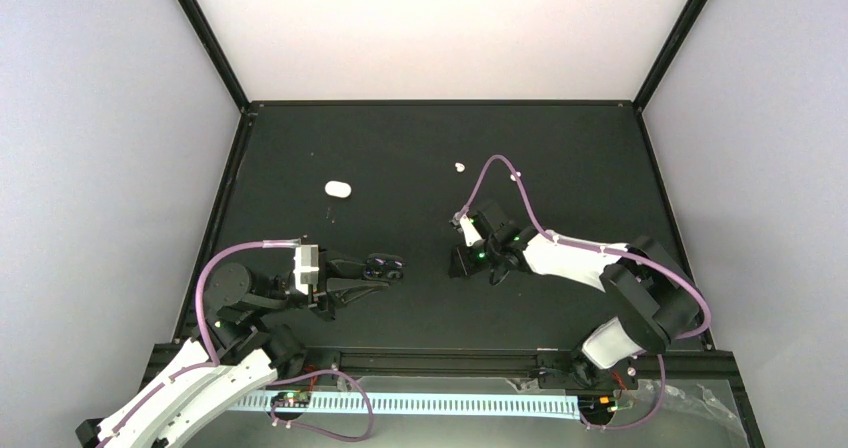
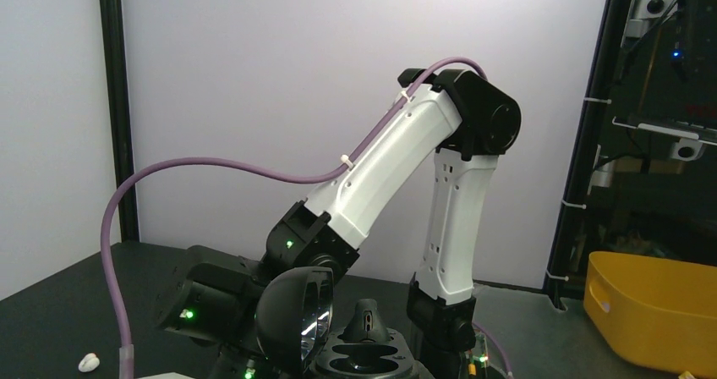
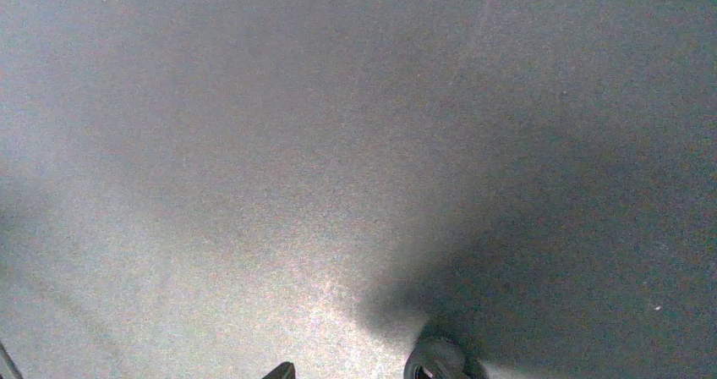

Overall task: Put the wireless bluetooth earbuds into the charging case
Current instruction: Adjust the earbud at the center of the board, then pick up the earbud from the center of the board.

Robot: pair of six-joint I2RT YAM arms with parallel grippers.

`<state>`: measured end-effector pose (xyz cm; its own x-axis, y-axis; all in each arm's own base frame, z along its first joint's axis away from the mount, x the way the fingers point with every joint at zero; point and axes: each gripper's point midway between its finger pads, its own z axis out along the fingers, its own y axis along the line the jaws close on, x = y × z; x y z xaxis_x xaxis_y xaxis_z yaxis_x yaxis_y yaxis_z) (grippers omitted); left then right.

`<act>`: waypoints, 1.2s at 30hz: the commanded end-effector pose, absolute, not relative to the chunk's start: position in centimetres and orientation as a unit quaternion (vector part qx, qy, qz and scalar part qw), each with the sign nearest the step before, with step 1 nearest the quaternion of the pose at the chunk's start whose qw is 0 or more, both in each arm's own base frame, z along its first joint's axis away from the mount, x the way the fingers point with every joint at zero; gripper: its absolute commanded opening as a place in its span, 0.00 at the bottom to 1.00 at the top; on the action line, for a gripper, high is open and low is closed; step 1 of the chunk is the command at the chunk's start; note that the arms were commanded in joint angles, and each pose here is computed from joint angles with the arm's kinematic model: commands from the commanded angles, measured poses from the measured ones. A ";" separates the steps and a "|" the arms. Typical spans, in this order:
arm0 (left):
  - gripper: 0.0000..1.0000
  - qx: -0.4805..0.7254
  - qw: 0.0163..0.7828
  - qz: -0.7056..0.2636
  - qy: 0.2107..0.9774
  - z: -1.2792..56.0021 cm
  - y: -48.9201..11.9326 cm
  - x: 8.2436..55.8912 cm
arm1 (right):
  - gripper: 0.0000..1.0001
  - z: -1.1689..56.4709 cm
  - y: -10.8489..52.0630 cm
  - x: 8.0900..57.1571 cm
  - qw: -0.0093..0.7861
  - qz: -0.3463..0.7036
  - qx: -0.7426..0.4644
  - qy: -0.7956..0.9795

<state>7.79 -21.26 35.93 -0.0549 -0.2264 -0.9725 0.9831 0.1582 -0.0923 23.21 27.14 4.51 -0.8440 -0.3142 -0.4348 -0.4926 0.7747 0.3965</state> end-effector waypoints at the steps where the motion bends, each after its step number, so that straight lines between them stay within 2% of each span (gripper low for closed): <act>1: 0.02 0.377 0.576 -0.528 0.496 36.2 -21.2 7.8 | 0.41 4.2 27.0 23.8 0.184 0.236 -0.216 0.929; 12: 0.02 0.377 0.576 -0.528 0.497 36.1 -21.2 7.8 | 0.36 4.0 25.6 24.5 0.200 0.198 -0.201 0.938; 36: 0.02 0.375 0.576 -0.528 0.498 36.1 -21.2 7.8 | 0.17 4.1 24.1 25.4 0.223 0.157 -0.184 0.944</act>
<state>7.80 -21.26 35.92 -0.0551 -0.2262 -0.9725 0.9830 0.1586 -0.0926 25.26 24.30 3.57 -0.8423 -0.2773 -0.4622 -0.4180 0.8774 0.2355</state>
